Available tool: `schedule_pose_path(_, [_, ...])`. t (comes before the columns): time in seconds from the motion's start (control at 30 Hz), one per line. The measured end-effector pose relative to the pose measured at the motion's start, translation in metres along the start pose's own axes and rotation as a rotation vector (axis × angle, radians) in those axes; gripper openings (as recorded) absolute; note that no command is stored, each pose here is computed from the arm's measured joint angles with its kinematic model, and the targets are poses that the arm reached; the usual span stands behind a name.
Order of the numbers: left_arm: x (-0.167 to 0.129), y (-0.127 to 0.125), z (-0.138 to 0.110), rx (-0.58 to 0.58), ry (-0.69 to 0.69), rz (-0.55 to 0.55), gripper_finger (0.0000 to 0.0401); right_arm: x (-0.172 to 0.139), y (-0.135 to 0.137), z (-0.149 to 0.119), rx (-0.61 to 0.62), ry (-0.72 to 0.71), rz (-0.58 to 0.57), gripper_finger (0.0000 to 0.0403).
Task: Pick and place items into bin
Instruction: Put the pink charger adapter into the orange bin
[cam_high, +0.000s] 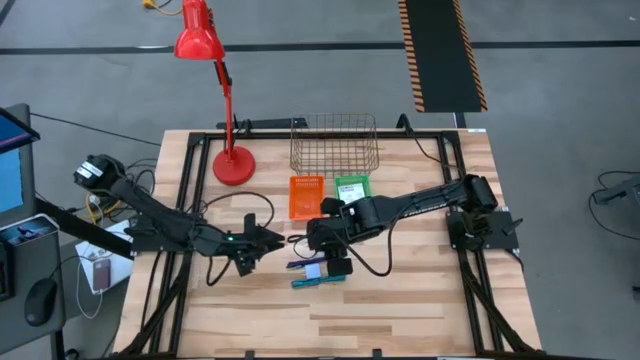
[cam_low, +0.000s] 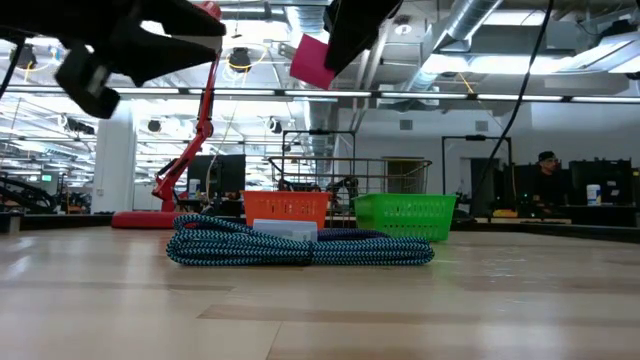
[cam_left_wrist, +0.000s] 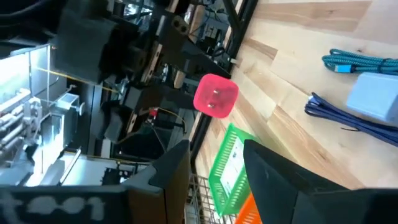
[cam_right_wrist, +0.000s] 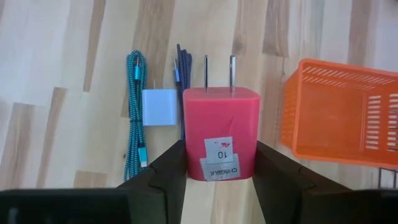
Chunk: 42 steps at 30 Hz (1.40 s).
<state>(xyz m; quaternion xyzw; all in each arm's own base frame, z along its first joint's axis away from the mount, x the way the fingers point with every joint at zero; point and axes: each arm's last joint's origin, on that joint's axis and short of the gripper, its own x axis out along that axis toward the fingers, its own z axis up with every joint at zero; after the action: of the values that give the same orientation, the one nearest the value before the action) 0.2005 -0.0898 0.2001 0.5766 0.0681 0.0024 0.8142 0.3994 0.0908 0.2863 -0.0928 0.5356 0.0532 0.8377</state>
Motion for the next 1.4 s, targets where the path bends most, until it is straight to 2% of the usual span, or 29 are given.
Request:
schedule_pose_path(0.27, [0.027, 0.005, 0.009, 0.049, 0.012, -0.017, 0.0141, 0.0, 0.0, 0.0, 0.003, -0.001, 0.003, 0.0149])
schedule_pose_path(0.53, [0.046, -0.003, 0.014, 0.102, 0.052, -0.049, 0.0157, 0.0, 0.0, 0.0, 0.002, 0.003, 0.005, 0.0145])
schedule_pose_path(0.83, [0.055, -0.007, 0.011, 0.166, 0.074, -0.04, 0.0189, 0.0, 0.001, 0.0, 0.002, 0.002, 0.03, 0.0143])
schedule_pose_path(1.4, [0.062, 0.0, 0.001, 0.23, 0.005, -0.045, 0.019, 0.0, 0.001, 0.0, -0.004, -0.003, 0.031, 0.0151])
